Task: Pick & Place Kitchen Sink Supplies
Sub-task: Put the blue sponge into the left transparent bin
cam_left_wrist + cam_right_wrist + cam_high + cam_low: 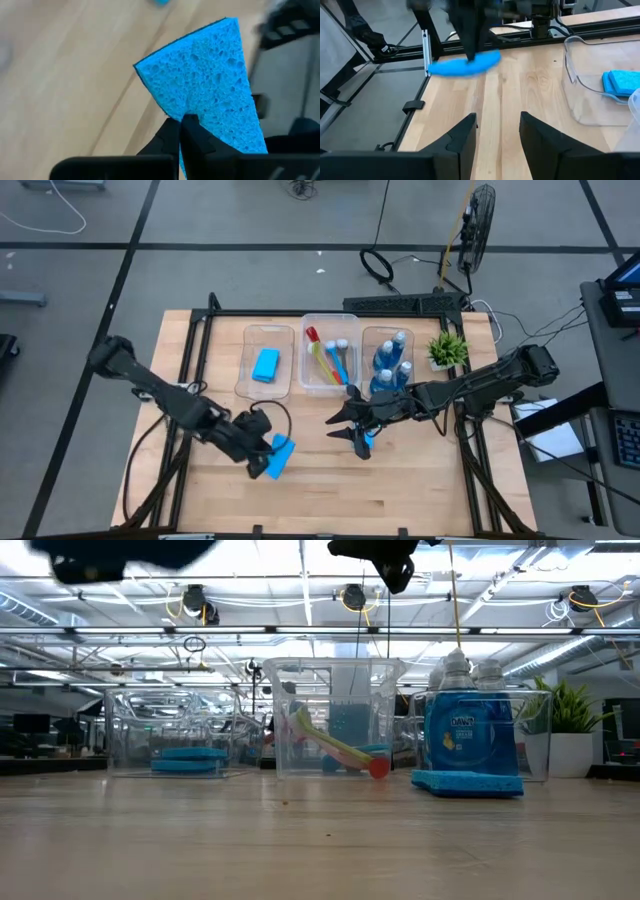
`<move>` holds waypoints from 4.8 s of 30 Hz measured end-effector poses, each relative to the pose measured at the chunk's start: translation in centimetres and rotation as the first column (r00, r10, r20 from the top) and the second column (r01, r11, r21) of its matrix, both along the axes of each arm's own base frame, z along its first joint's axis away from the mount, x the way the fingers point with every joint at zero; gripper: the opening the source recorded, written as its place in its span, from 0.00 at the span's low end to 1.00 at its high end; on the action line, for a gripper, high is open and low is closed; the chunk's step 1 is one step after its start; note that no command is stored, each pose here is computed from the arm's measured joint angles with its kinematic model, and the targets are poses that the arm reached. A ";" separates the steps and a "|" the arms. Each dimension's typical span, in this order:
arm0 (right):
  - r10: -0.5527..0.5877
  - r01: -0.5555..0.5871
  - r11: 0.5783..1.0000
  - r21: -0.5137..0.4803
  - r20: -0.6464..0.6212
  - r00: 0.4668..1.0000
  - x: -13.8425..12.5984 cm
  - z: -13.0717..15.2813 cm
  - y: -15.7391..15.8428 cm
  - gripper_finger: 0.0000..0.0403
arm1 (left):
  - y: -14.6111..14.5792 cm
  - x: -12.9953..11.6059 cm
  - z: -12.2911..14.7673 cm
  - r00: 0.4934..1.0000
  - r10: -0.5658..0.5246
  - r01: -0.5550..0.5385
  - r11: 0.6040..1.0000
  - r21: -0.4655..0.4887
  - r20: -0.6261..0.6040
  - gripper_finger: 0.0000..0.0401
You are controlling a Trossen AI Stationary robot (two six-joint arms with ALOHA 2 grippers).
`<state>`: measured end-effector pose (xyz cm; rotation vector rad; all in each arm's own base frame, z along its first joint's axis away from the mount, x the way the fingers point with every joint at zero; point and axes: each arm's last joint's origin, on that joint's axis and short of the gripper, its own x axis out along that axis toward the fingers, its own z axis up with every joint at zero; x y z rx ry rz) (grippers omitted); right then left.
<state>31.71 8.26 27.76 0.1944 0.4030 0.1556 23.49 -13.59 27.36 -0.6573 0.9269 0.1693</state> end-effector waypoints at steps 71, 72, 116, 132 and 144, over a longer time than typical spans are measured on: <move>-0.013 0.013 1.000 -0.006 0.016 1.000 0.2 0.1 -0.4 0.33 | 12.8 -5.4 16.1 0.591 0.493 -0.739 0.012 0.674 0.639 0.00; -0.013 0.013 1.000 -0.006 0.016 1.000 0.2 0.1 -0.4 0.33 | 12.9 -5.3 15.9 0.595 0.496 -0.730 0.005 0.683 0.632 0.00; -0.085 0.085 0.996 0.021 0.012 0.996 0.2 0.1 -0.7 0.33 | 26.9 0.6 -4.2 0.778 0.544 -0.474 0.837 0.274 -0.315 0.00; -0.083 0.083 0.996 0.018 0.012 0.996 0.2 0.1 -0.7 0.33 | 27.5 2.2 -7.1 0.765 0.515 -0.467 0.857 0.219 -0.386 0.06; -0.083 0.083 0.996 0.020 -0.016 0.996 0.1 -0.1 -0.7 0.33 | 27.3 2.1 -6.8 0.808 0.447 -0.401 0.894 0.198 -0.383 0.37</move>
